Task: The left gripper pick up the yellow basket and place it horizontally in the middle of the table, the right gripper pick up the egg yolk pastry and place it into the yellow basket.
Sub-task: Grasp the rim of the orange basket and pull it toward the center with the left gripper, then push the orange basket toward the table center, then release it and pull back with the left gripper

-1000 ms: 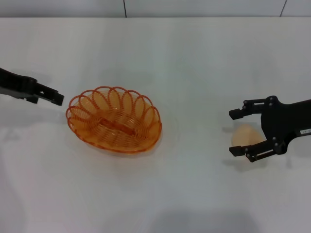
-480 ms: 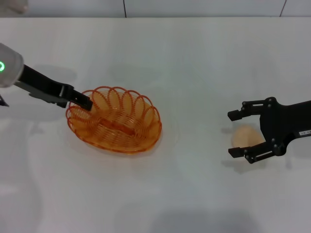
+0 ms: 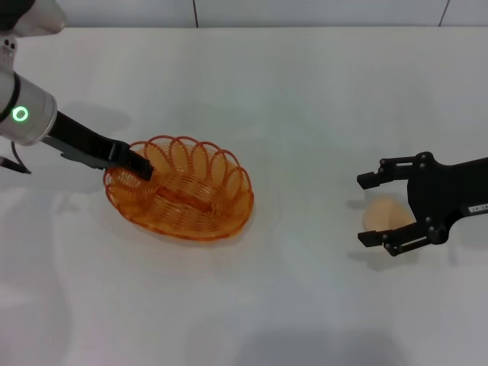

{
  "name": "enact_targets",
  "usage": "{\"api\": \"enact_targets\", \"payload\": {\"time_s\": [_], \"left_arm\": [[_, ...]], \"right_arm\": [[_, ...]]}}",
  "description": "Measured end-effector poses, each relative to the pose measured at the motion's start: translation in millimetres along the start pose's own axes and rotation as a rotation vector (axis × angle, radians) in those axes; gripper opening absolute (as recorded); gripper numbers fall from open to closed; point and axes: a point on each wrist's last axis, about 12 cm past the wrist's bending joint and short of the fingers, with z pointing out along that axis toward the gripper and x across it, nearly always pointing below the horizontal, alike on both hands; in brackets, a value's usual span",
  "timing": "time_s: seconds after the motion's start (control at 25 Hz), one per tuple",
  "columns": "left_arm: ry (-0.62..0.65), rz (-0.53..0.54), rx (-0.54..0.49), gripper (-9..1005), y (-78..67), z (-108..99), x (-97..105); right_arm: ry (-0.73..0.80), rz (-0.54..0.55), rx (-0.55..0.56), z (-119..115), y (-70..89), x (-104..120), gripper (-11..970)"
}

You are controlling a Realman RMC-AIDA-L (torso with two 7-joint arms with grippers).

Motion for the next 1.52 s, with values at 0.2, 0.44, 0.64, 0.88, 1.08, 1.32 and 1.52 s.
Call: {"api": "enact_targets", "payload": {"time_s": [0.2, 0.44, 0.64, 0.88, 1.08, 1.32, 1.52], "left_arm": [[0.011, 0.021, -0.016, 602, -2.7, 3, -1], [-0.002, 0.012, -0.017, 284, -1.4, 3, -1], [-0.008, 0.005, -0.015, 183, 0.0, 3, 0], [-0.038, -0.008, 0.037, 92, -4.6, 0, 0], [-0.121, -0.076, 0.098, 76, -5.9, -22, 6], [-0.124, -0.209, 0.181, 77, -12.7, -26, 11], [-0.085, -0.283, 0.187, 75, -22.7, -16, 11]], "right_arm": [[-0.008, 0.005, 0.001, -1, 1.2, 1, 855], [-0.013, 0.009, 0.000, -1, 2.2, 1, 854], [-0.022, 0.009, 0.000, -1, 2.5, 1, 854], [-0.021, 0.012, 0.009, -4, 4.0, 3, 855], [-0.023, 0.013, 0.012, -4, 3.9, 3, 855], [-0.021, 0.001, 0.016, -6, 3.2, 3, 855], [-0.020, -0.018, 0.015, -7, 5.6, 5, 855]]}}
